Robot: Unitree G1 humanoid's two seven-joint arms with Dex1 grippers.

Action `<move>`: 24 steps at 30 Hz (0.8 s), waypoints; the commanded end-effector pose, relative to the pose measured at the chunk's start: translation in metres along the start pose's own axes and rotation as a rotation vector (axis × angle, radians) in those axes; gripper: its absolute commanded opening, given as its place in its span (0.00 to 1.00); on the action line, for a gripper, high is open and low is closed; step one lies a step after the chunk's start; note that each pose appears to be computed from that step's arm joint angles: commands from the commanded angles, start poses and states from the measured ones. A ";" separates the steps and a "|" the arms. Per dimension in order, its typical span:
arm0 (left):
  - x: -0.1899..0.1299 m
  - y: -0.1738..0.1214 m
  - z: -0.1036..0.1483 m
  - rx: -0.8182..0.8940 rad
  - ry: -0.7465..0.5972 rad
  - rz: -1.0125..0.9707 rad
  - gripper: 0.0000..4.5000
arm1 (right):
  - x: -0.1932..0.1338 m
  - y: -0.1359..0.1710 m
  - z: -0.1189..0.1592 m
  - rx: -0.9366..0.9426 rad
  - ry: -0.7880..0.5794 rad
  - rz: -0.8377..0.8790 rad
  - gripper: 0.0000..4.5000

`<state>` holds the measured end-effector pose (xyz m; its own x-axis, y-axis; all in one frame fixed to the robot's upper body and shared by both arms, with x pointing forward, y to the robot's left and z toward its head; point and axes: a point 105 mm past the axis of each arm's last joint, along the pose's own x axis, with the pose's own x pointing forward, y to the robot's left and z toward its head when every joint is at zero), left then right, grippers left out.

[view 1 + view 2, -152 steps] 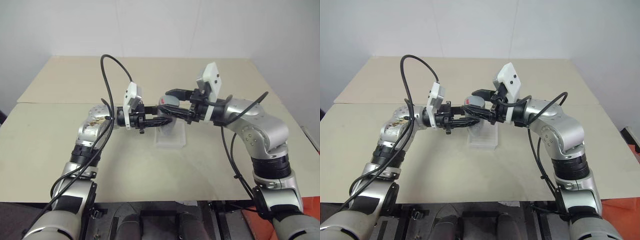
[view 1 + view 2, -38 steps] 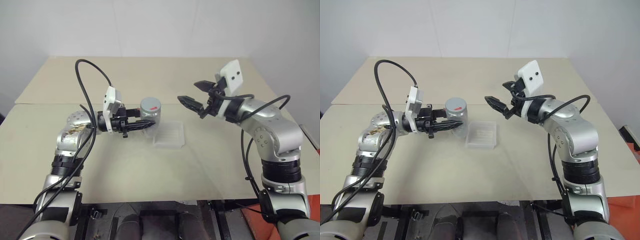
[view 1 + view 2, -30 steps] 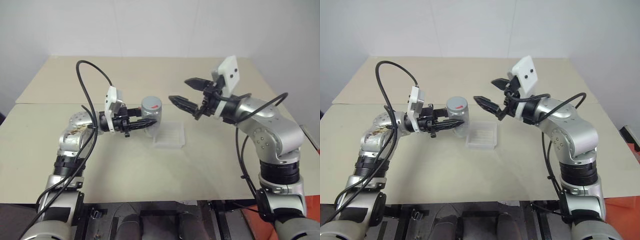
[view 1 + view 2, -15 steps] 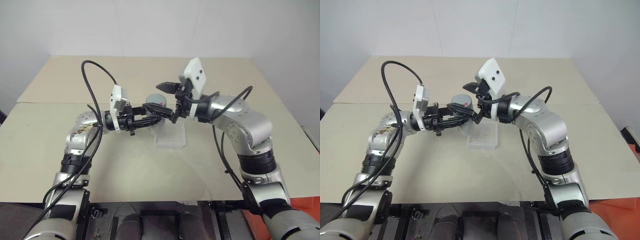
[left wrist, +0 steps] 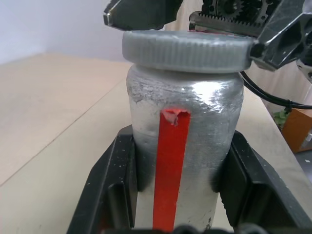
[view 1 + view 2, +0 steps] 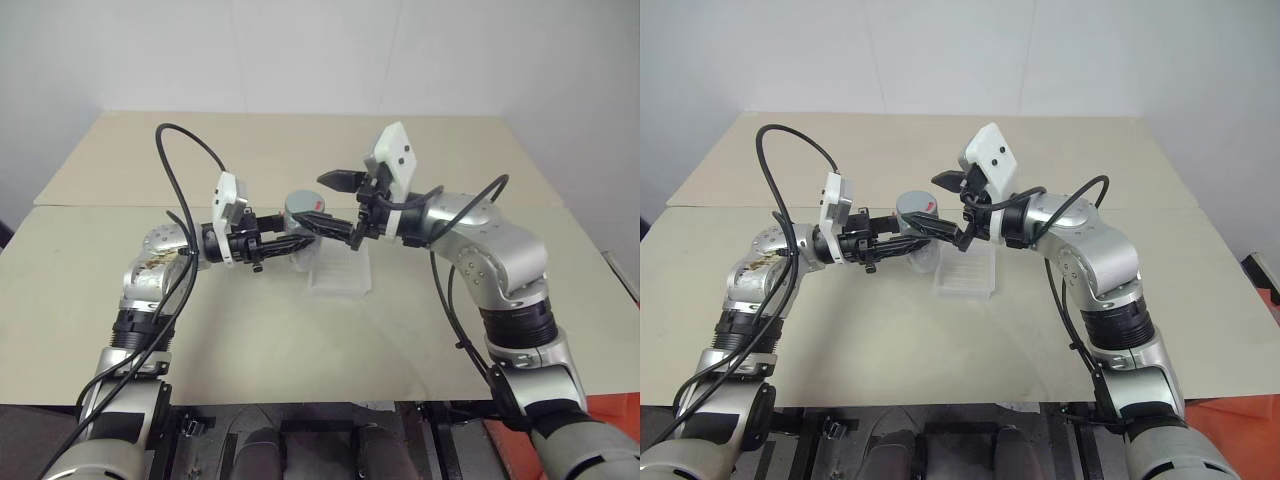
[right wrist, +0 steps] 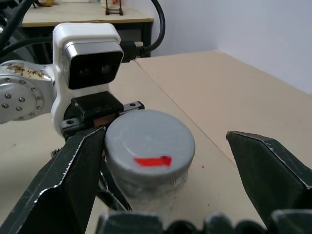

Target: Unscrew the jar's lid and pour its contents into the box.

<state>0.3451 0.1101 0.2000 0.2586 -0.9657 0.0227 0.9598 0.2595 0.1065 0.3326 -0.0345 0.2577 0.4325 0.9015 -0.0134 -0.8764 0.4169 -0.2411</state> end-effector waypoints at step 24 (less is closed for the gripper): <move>0.008 0.001 0.017 0.060 -0.057 -0.021 0.41 | -0.017 0.013 0.042 -0.062 -0.133 0.048 1.00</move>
<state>0.3454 0.1064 0.2038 0.2464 -0.9673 0.0606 0.9613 0.2519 0.1119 0.3167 -0.0485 0.2834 0.4050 0.9108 0.0799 -0.8749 0.4114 -0.2555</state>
